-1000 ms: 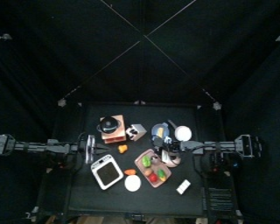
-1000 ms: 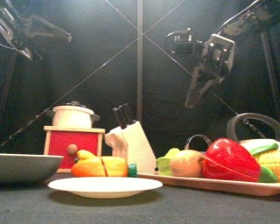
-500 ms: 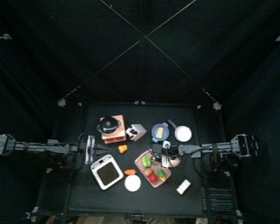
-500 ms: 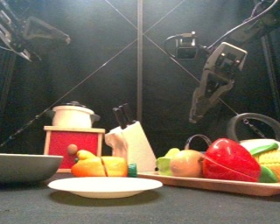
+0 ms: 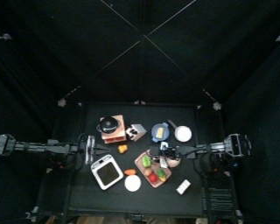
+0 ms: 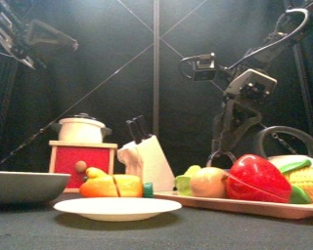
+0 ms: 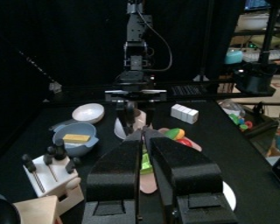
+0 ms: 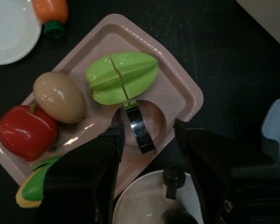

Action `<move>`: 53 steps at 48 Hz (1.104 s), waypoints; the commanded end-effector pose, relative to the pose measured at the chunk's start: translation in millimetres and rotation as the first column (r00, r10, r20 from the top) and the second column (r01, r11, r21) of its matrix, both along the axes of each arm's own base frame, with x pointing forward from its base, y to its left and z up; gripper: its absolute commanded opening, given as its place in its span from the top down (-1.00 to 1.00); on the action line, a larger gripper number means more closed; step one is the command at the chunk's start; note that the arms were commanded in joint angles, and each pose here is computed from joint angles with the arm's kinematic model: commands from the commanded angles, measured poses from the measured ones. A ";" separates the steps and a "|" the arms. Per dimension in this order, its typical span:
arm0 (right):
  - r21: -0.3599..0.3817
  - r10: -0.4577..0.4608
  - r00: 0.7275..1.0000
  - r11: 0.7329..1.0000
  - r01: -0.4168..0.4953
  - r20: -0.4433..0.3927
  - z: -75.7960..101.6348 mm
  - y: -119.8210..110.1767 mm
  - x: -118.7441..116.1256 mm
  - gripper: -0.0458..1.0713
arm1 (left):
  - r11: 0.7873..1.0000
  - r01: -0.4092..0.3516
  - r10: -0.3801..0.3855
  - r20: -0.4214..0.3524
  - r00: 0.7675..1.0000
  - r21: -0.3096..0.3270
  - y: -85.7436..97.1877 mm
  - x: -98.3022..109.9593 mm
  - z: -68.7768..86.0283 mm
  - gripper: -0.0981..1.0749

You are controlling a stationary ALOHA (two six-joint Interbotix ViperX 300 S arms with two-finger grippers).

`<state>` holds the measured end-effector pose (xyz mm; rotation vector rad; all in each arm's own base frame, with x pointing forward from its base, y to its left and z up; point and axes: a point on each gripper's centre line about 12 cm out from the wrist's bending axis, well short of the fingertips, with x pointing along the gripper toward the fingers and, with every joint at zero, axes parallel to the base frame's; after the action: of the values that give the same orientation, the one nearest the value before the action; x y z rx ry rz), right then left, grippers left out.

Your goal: Grab cookie cutter

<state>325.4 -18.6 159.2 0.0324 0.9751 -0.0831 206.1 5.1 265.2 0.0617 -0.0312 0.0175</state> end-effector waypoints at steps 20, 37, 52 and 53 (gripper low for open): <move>-0.002 0.016 1.000 1.000 -0.016 0.020 6.4 4.5 14.6 -0.21 | 1.000 -0.002 0.002 0.020 1.000 0.004 0.6 1.3 5.7 -0.06; -0.001 0.013 0.999 1.000 -0.013 0.046 23.6 4.8 16.7 -0.14 | 1.000 -0.005 0.005 0.017 1.000 0.003 1.2 1.0 4.5 -0.06; -0.001 0.014 0.996 1.000 -0.014 0.086 36.4 5.5 14.3 -0.14 | 1.000 -0.005 0.005 0.037 0.999 0.002 1.1 0.6 5.9 -0.06; -0.003 0.014 0.996 1.000 -0.014 0.086 36.4 5.4 14.3 -0.14 | 1.000 -0.005 0.005 0.035 0.999 0.002 1.1 0.6 5.8 -0.06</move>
<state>335.7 -13.5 177.2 0.0287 0.9490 -0.0714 205.3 5.6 264.3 0.0617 -0.0419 0.0200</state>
